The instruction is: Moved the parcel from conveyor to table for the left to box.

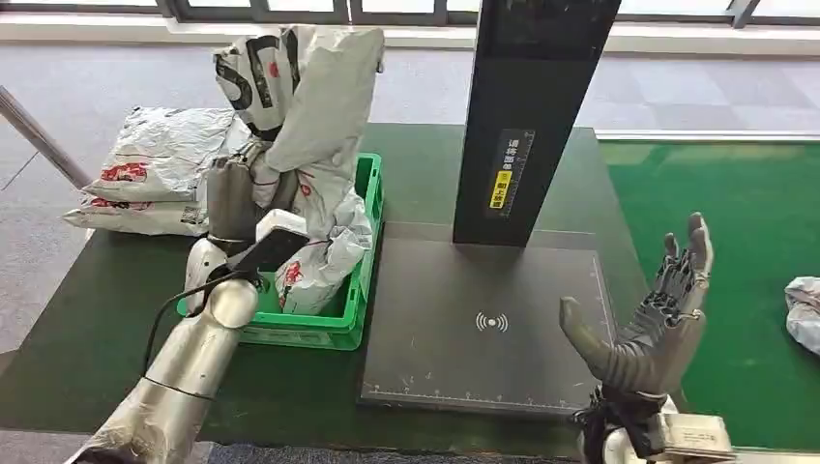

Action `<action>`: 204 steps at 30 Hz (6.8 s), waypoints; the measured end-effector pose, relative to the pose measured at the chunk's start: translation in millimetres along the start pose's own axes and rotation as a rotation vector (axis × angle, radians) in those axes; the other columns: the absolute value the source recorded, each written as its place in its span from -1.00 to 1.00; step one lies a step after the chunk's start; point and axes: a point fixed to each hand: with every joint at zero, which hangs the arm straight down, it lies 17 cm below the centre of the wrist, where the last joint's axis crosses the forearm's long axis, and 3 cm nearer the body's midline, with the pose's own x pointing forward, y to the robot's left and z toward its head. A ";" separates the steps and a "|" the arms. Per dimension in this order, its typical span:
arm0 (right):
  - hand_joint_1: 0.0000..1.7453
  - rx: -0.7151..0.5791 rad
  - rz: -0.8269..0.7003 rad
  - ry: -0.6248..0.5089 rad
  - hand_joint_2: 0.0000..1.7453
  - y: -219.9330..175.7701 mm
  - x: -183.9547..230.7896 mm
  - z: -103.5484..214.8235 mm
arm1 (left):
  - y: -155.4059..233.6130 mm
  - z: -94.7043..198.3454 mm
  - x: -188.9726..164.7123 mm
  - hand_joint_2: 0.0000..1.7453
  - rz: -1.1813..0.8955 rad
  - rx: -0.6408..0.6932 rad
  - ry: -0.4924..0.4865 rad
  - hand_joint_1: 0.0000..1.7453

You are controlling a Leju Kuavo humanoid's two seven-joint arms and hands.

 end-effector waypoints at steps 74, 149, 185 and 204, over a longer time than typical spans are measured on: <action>-1.00 -0.169 0.718 0.292 -1.00 -125.7 -80.7 46.2 | 56.9 135.6 103.0 -1.00 1.128 0.087 -0.052 -1.00; -1.00 -0.086 1.238 1.263 1.00 -418.3 -271.7 123.5 | 52.6 199.9 44.7 1.00 1.068 0.066 0.150 -1.00; 1.00 0.011 1.119 1.723 1.00 -372.9 -290.2 253.8 | 35.6 198.8 32.3 1.00 1.071 0.037 0.180 -1.00; 1.00 -0.191 1.073 1.017 1.00 -353.2 -274.0 128.8 | 34.8 199.0 31.9 1.00 1.058 0.054 0.192 -1.00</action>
